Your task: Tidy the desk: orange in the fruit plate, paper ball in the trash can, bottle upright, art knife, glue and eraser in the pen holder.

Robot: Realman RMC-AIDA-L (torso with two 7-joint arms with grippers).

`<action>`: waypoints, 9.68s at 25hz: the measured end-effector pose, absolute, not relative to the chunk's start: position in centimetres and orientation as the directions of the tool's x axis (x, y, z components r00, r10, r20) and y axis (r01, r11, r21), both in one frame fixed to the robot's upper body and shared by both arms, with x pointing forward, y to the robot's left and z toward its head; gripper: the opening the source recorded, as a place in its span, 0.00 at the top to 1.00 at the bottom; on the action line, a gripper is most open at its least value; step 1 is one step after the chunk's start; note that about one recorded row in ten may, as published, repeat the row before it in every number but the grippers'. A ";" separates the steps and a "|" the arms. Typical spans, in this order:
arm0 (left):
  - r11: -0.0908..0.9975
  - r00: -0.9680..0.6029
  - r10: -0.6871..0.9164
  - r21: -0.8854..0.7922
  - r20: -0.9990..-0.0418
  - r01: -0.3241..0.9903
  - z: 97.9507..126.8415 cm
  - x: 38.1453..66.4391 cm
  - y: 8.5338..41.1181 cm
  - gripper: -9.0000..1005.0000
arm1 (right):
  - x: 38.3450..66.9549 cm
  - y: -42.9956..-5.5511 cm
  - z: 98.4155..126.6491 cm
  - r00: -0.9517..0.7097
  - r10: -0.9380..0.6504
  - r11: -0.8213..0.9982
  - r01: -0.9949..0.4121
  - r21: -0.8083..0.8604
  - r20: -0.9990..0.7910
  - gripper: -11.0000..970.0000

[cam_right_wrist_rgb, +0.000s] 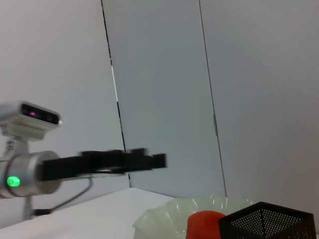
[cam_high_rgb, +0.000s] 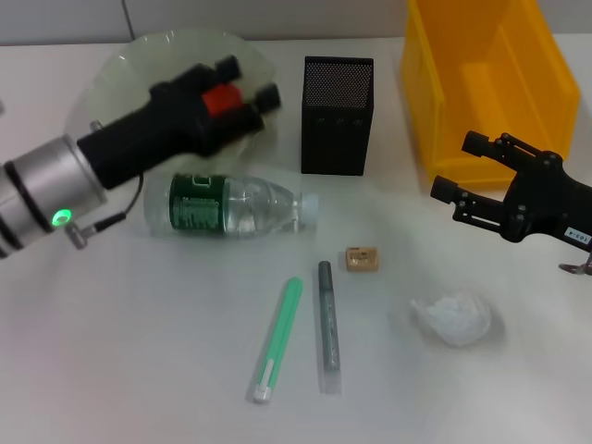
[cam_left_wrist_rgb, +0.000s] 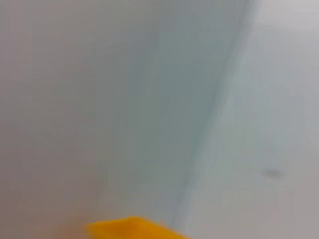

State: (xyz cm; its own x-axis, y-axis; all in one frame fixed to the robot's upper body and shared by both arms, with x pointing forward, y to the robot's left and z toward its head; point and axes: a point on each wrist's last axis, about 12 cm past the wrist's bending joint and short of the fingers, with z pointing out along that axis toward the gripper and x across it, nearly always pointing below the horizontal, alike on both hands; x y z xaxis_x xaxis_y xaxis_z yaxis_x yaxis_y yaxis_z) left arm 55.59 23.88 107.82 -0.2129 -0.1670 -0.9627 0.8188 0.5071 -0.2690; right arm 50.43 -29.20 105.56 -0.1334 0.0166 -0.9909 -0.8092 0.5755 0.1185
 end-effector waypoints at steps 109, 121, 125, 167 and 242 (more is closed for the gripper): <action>0.462 0.014 -0.075 -0.022 -0.997 0.886 109.4 54.3 25.5 0.19 | 53.8 -30.6 115.0 -0.123 -0.470 0.137 -0.988 0.065 -0.874 0.19; 0.437 -0.015 -0.077 -0.047 -0.997 0.898 109.8 54.8 25.2 0.19 | 52.5 -32.5 113.3 -0.107 -0.374 0.196 -0.980 0.035 -0.921 0.19; 0.441 -0.020 -0.075 -0.051 -0.997 0.896 109.7 54.8 25.2 0.19 | 52.5 -32.5 113.3 -0.104 -0.368 0.197 -0.980 0.032 -0.924 0.20; 0.055 -0.084 0.250 -0.073 -0.965 0.996 108.6 52.4 23.8 0.19 | 55.1 -30.1 113.5 -0.177 -0.614 0.104 -0.984 0.143 -0.770 0.21; 0.105 -0.091 0.187 -0.072 -0.978 0.992 108.3 52.6 23.1 0.22 | 54.5 -35.1 111.2 -0.051 -0.049 0.689 -0.725 0.004 -0.997 0.33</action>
State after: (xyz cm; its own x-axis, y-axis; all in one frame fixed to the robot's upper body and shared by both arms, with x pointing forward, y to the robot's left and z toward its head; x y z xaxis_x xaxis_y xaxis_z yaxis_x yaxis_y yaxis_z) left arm 52.58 23.11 108.29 -0.0908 0.1873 -0.9781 0.9919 0.1046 -0.0721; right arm 54.50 -35.13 111.24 -0.0515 -0.0487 -0.9975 -0.7248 0.6890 0.0038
